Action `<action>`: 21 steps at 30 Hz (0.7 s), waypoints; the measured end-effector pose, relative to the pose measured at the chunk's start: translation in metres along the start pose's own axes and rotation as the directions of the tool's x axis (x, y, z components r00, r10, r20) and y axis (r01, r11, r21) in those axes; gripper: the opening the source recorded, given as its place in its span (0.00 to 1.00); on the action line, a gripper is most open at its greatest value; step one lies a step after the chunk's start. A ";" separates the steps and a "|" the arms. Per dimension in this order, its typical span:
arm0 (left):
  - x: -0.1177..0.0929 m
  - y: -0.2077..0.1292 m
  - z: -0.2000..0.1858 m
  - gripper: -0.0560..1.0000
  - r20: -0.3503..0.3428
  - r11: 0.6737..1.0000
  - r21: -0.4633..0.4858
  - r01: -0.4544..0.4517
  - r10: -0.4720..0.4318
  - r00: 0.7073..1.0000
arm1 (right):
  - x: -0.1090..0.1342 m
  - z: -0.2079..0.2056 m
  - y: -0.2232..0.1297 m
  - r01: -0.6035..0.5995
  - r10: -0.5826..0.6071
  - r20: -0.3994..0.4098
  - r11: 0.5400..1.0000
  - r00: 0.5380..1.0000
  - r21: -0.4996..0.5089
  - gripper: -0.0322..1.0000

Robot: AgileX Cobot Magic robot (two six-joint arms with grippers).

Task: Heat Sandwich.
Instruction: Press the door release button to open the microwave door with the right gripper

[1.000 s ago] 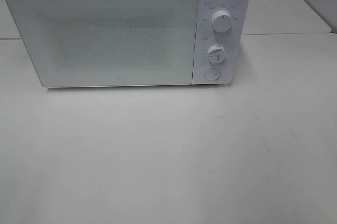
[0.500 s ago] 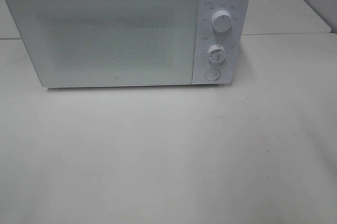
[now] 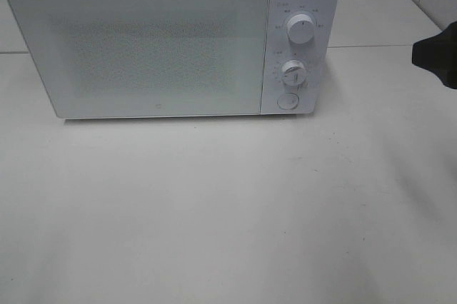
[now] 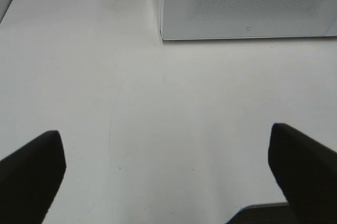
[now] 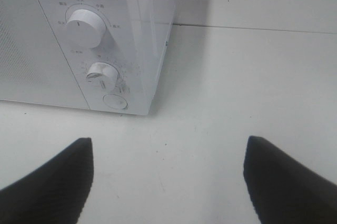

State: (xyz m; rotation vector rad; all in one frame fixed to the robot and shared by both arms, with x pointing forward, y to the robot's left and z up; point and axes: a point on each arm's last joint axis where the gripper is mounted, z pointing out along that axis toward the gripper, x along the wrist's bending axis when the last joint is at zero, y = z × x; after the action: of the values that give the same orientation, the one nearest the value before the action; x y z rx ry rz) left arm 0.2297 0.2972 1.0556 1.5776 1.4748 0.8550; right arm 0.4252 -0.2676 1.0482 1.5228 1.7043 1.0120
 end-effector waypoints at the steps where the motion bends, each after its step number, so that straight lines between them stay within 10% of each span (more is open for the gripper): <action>1: 0.000 0.000 0.000 0.97 0.000 1.000 0.000 0.000 0.000 1.000 | 0.001 0.009 0.001 0.001 -0.001 -0.004 1.000 1.000 -0.009 0.76; 21: 0.000 0.000 0.000 0.97 0.000 1.000 0.000 0.000 0.000 1.000 | 0.007 0.080 -0.034 -0.037 0.034 -0.033 0.993 0.999 -0.111 0.76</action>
State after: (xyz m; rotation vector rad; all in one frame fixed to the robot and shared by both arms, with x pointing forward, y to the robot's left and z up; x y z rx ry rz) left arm 0.2297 0.2972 1.0556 1.5776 1.4748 0.8550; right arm 0.4758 -0.2511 0.9786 1.4774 1.6182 1.1354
